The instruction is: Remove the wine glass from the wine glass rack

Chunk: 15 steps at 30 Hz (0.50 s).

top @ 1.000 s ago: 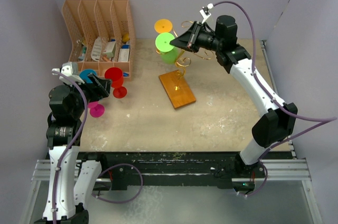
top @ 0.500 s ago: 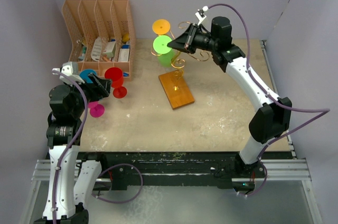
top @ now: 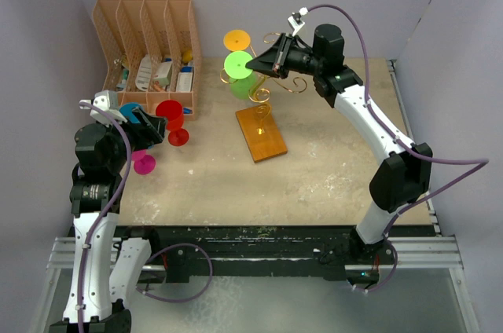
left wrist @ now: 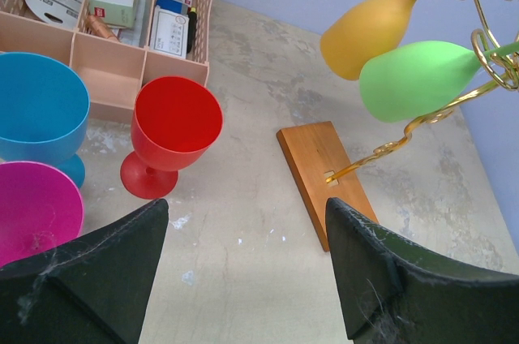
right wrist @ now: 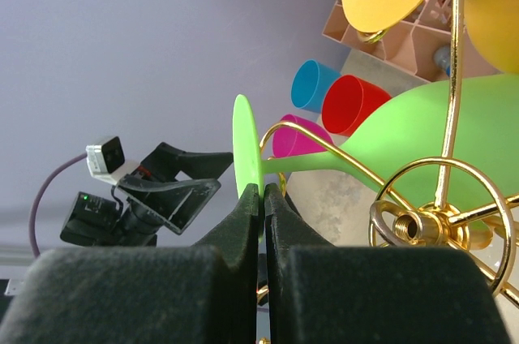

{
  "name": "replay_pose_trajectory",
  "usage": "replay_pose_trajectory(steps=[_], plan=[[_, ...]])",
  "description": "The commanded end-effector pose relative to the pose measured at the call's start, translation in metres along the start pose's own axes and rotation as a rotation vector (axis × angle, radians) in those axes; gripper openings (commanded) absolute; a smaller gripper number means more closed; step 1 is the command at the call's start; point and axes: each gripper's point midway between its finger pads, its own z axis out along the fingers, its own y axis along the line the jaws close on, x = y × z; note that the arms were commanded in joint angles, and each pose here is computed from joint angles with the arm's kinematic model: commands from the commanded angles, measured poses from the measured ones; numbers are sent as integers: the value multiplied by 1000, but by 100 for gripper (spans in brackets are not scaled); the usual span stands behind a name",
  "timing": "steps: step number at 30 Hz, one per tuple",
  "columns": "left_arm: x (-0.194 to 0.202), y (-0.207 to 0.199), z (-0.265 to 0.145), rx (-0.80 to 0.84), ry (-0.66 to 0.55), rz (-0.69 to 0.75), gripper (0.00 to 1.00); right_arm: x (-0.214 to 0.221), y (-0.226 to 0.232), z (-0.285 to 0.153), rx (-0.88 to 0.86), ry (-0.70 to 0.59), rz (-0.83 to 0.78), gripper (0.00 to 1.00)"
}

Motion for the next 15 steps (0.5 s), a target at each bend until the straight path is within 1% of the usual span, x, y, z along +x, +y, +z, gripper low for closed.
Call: replay_pose_trajectory(steps=[1,10,15], plan=[[-7,-6,2,26,-26,13,82,-7,11,2,-67,-12,-16,0],[-7,-7,2,31,-22,11,82,-2,9,6,-94,17,27,0],[-7,-7,2,32,-21,11,82,-2,12,2,-96,4,32,0]])
